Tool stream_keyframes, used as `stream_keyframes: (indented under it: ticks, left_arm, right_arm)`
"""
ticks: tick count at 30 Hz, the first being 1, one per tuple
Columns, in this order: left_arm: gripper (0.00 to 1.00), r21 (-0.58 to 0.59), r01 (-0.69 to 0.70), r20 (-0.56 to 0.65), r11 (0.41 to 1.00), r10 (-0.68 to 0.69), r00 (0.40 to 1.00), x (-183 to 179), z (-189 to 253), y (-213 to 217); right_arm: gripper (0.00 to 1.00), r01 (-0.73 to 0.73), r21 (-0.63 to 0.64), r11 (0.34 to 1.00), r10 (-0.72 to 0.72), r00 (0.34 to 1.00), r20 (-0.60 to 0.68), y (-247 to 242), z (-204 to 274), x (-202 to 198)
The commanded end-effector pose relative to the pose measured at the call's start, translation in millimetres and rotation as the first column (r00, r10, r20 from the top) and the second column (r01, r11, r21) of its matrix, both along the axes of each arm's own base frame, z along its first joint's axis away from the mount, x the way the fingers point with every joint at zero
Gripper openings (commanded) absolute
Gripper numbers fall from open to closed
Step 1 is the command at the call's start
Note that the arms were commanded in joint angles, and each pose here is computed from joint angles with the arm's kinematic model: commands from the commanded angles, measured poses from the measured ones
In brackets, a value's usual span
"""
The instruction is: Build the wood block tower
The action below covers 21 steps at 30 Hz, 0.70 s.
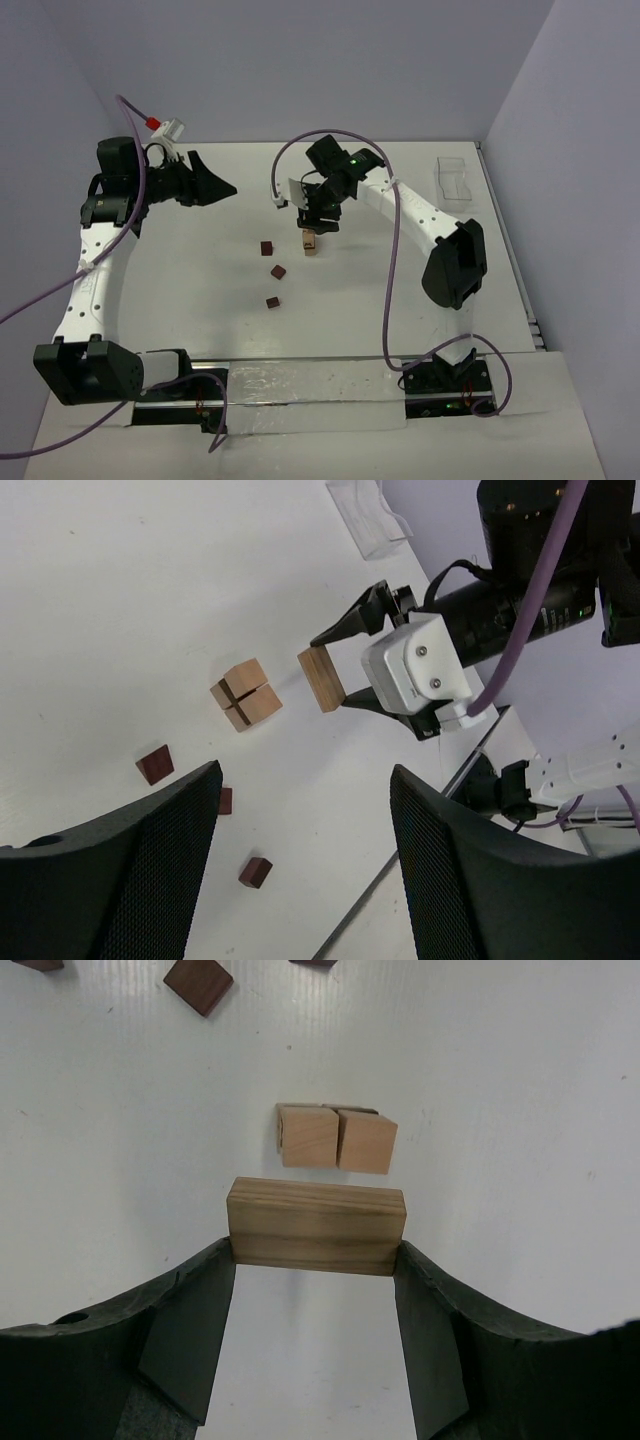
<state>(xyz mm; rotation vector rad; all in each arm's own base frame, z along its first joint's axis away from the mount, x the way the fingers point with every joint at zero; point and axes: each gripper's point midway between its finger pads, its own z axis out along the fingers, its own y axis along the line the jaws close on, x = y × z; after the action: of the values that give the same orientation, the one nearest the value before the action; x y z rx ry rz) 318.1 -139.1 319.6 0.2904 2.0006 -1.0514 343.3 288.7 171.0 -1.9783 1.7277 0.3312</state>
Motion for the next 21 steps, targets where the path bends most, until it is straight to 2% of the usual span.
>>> stream_keyframes:
  ticks: [1, 21]
  left_arm:
    - [0.74, -0.053, 0.01, 0.084, 0.999, -0.006, 0.996, 12, 29, 5]
    - [0.73, -0.06, 0.007, 0.052, 0.998, -0.003, 0.999, 18, 17, 11]
  right_arm:
    - [0.45, -0.065, 0.003, 0.998, 0.065, 0.998, -0.005, 8, -3, 8]
    - [0.48, 0.005, -0.082, 0.997, -0.016, 0.991, -0.133, 12, -41, 21]
